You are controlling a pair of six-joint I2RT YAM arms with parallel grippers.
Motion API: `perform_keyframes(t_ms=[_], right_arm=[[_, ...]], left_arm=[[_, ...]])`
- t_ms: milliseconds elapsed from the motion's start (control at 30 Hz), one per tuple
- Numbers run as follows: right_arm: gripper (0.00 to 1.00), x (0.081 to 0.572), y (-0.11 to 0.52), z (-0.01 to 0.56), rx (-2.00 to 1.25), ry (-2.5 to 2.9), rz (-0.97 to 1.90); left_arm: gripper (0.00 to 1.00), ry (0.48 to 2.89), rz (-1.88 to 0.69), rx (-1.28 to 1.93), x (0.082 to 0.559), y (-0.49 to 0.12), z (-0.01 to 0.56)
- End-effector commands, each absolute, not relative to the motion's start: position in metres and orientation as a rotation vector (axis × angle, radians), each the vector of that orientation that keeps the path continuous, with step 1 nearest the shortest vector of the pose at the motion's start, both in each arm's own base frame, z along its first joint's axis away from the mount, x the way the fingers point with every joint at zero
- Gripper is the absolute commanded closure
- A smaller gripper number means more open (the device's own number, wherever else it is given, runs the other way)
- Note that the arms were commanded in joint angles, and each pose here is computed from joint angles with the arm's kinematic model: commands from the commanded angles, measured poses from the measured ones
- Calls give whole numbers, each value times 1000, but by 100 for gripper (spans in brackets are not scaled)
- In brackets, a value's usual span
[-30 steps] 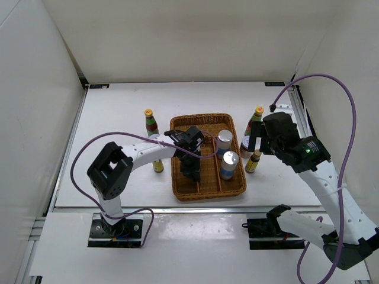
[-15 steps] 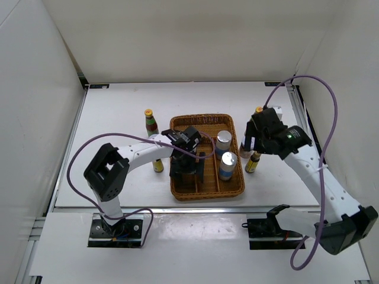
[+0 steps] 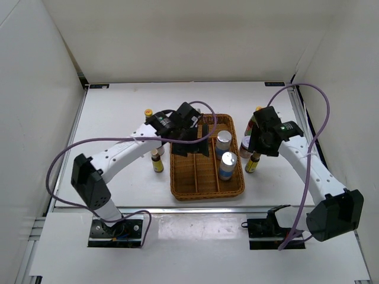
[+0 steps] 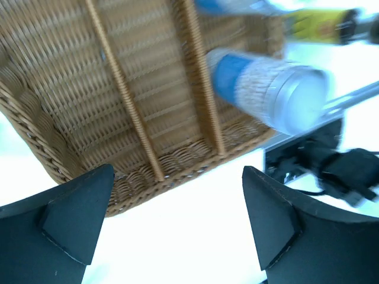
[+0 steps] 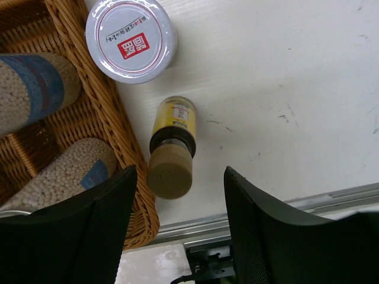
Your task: Organize the condiment bottles
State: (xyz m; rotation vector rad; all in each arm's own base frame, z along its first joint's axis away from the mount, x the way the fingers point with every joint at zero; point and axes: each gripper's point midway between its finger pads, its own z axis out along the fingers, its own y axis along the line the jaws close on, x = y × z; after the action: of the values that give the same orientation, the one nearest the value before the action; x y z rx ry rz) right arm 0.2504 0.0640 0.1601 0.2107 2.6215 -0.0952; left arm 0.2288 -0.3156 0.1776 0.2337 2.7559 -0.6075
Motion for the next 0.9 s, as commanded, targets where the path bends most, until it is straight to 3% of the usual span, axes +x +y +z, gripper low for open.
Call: perform_keyframes(t_ms=[0, 133, 367, 467, 600, 733, 867], right_arm=[[36, 257, 76, 152, 221, 2638, 13], [37, 256, 76, 141, 239, 2666, 39], [54, 259, 77, 131, 226, 2686, 24], [67, 256, 76, 131, 226, 2696, 19], [90, 259, 69, 154, 226, 2648, -15], [99, 262, 61, 195, 196, 2565, -41], [100, 265, 57, 245, 178, 2475, -32]], left_arm=[[0, 2599, -644, 209, 237, -305, 234], [0, 2534, -675, 201, 238, -298, 261], [0, 2455, -645, 140, 250, -267, 289], [0, 2446, -610, 110, 252, -248, 292], [0, 2417, -529, 68, 256, -217, 298], [0, 2392, -480, 14, 259, -191, 300], [0, 2361, -425, -14, 260, -173, 305]])
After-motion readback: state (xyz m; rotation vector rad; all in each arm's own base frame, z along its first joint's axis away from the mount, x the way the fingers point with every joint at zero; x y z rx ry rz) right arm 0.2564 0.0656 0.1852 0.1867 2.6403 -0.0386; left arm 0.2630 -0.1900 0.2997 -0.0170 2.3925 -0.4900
